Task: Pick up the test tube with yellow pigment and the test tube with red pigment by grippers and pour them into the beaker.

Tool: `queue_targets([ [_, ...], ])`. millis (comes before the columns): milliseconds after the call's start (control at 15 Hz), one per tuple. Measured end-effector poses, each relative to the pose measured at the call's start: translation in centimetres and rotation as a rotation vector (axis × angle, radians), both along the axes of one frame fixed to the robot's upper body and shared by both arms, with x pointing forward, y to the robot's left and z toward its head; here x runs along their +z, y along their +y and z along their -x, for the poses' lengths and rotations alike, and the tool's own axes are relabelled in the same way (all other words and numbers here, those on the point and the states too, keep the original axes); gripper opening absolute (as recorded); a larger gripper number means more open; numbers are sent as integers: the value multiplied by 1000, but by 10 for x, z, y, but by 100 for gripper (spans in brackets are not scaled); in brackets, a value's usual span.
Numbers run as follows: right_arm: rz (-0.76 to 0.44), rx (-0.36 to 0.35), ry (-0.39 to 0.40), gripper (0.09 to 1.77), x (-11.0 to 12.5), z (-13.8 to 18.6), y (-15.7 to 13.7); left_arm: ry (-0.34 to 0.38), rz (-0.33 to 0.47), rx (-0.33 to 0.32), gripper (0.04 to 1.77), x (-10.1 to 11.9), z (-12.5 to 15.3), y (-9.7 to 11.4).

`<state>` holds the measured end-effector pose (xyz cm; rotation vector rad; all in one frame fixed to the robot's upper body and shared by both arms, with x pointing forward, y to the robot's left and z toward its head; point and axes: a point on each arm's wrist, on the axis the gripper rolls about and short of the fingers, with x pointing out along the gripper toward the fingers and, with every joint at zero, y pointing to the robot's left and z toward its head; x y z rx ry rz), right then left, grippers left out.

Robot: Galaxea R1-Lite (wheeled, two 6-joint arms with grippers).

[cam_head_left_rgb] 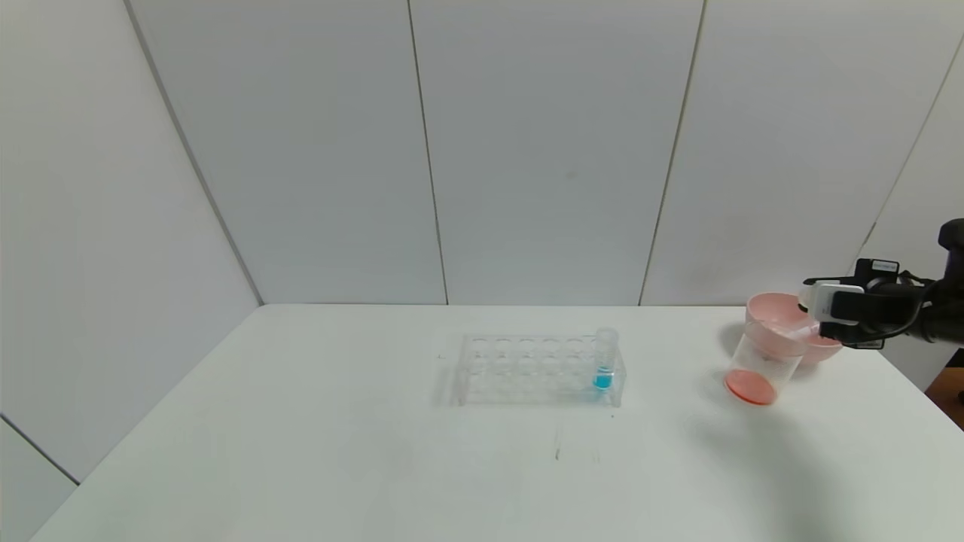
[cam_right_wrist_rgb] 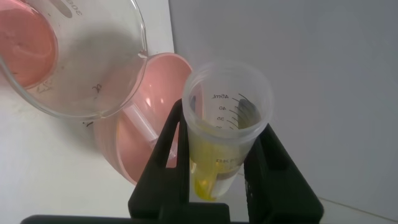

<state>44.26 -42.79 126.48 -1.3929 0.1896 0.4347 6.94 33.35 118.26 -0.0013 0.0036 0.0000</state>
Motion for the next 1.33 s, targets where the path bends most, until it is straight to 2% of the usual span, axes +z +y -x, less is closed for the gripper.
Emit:
queue_targets([
  [667, 122, 0, -12, 56, -2, -1, 6, 0, 0, 0, 176, 0, 0, 0],
  [1333, 195, 21, -28, 56, -4, -3, 10, 0, 0, 0, 176, 0, 0, 0],
])
